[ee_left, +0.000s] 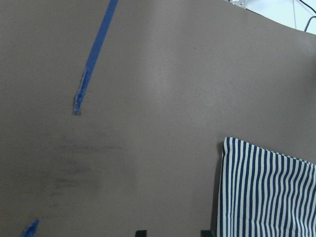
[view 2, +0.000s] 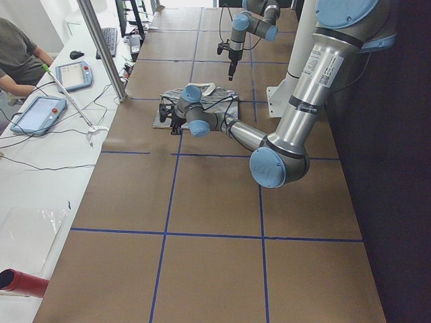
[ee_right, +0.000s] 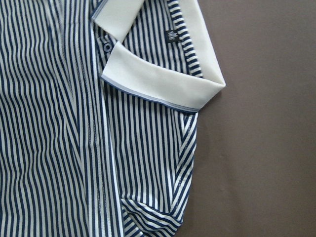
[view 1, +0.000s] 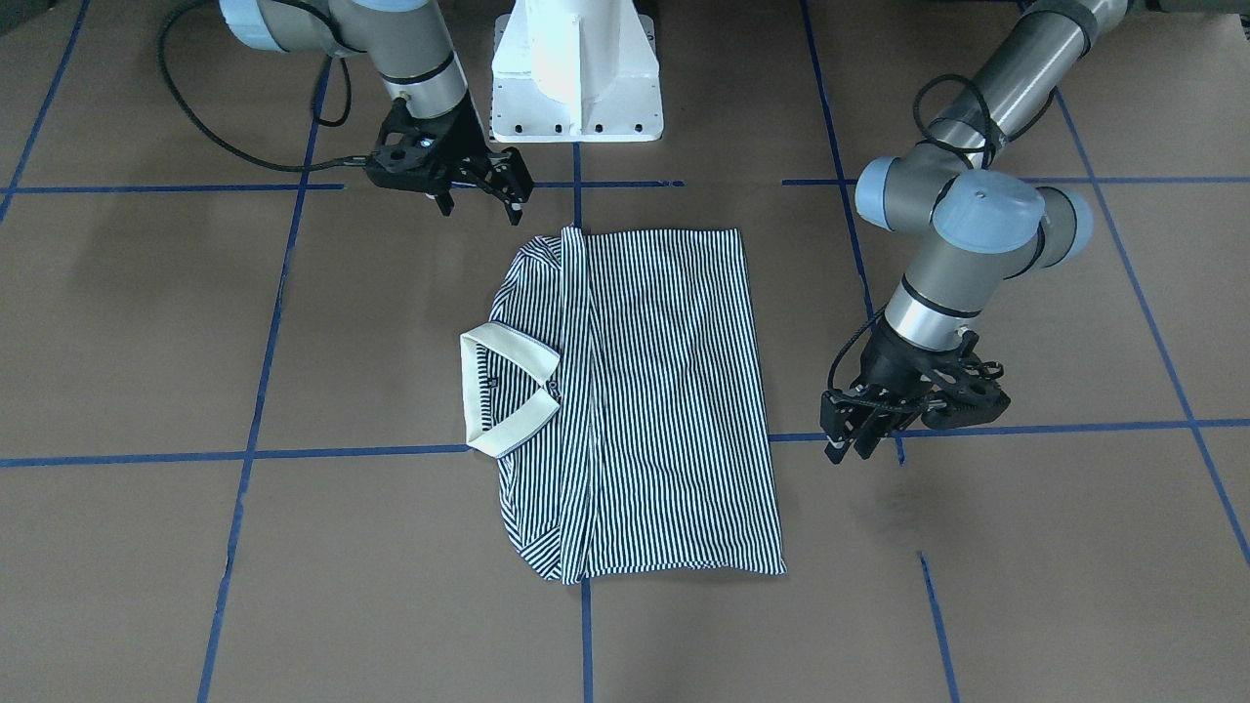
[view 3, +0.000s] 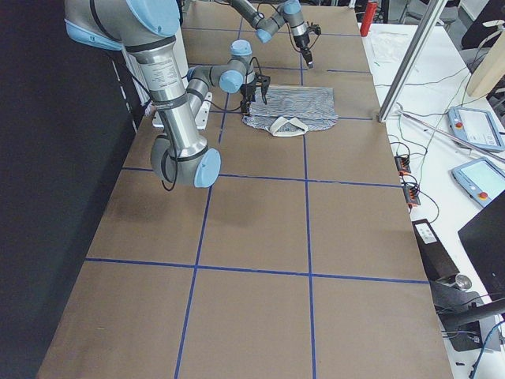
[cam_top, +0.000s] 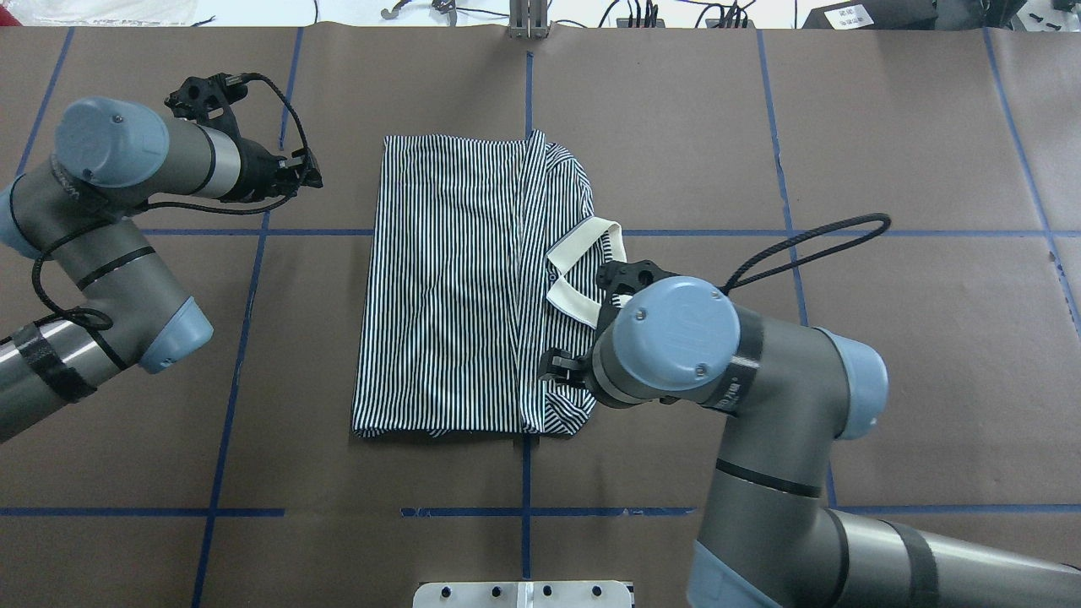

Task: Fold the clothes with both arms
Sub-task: 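Move the right gripper over the cream collar on the folded shirt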

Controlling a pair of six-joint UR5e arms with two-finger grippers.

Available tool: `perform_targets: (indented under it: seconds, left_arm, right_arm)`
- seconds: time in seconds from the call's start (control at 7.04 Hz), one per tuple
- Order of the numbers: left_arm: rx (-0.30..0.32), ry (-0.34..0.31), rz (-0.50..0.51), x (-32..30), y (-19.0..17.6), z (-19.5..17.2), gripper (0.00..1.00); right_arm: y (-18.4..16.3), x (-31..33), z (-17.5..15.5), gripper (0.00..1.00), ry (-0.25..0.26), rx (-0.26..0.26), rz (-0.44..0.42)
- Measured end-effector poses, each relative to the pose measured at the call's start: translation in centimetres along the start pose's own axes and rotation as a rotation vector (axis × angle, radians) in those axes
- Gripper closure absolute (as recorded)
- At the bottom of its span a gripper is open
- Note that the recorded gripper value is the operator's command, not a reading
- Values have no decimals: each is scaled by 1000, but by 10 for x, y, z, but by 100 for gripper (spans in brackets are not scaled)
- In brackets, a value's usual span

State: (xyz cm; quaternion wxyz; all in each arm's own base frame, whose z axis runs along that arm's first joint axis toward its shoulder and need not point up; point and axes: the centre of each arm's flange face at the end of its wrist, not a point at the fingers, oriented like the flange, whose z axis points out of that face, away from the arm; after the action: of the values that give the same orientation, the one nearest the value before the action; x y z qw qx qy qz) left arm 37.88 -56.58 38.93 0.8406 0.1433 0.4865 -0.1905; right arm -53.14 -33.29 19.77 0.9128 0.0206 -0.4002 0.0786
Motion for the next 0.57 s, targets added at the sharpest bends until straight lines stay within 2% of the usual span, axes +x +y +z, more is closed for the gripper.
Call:
perform_targets:
  seconds: [0.28, 0.57]
  left_arm:
    - [-23, 2, -26, -9, 7, -5, 53]
    - [-32, -5, -35, -14, 11, -4, 53]
  right_arm:
    - [1, -46, 20, 0, 76, -25, -179]
    - [1, -70, 47, 0, 131, -52, -271]
